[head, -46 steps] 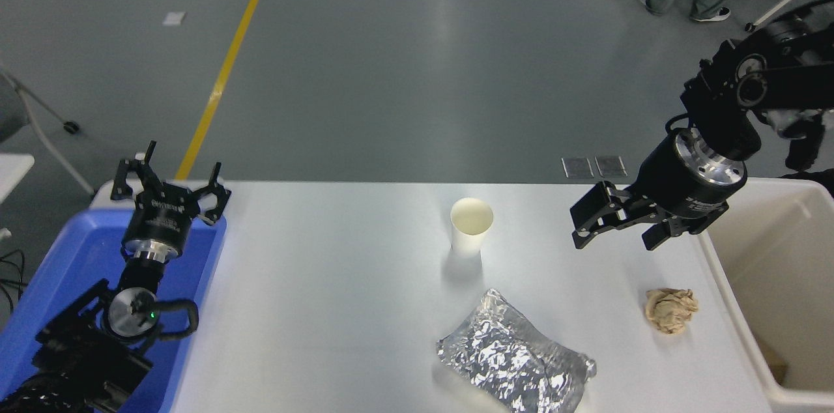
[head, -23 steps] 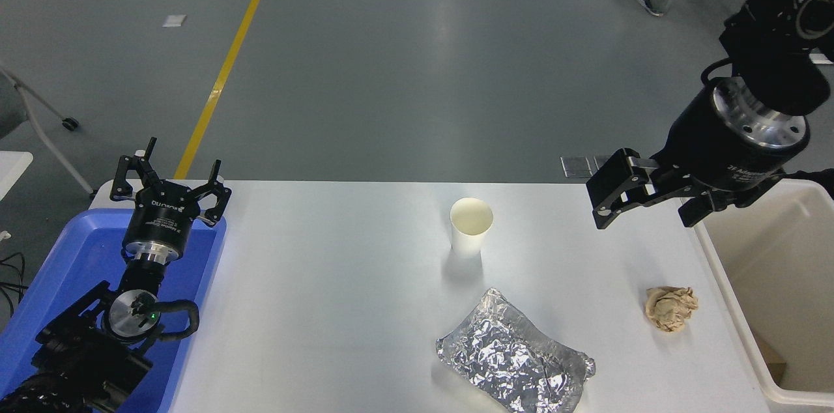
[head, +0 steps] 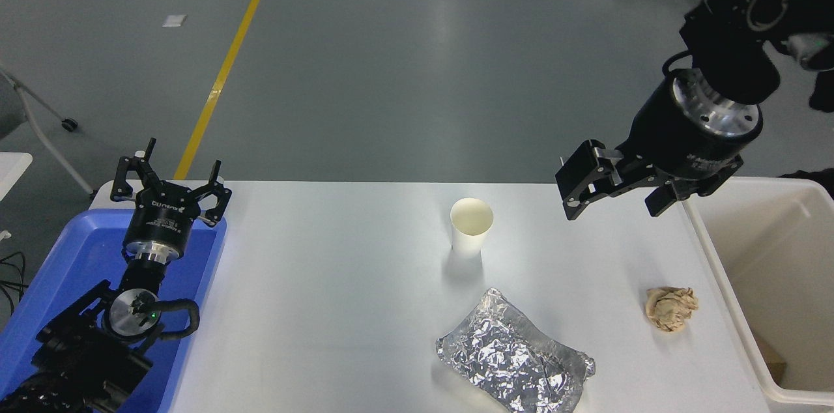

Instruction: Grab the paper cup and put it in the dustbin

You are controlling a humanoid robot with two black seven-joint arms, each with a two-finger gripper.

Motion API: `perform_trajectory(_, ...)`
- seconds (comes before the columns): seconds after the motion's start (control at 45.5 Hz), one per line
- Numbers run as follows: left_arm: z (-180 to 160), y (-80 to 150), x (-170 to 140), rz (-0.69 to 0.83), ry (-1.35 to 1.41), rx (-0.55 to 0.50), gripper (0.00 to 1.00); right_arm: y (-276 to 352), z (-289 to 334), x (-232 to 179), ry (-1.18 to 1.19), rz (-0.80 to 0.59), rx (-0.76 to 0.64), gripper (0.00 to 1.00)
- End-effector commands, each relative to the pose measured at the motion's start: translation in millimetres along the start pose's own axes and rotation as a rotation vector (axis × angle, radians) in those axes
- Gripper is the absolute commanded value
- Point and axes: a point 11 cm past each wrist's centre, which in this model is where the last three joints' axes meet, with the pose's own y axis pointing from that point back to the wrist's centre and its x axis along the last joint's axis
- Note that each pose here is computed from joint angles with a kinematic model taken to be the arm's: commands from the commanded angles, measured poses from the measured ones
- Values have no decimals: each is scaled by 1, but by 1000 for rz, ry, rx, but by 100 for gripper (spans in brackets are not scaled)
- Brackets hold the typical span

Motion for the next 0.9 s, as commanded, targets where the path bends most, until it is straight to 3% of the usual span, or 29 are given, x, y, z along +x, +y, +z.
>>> perform_trajectory(0.0, 0, 0, 0, 0, 0, 0, 100, -80, -3, 37, -83, 159, 73, 100)
perform_trajectory(0.418, 0, 0, 0, 3, 0, -2, 100, -203, 4, 25, -123, 353, 103, 100)
perform_trajectory(0.879, 1, 0, 1, 6, 0, -4, 100, -246, -7, 3, -198, 387, 135, 100)
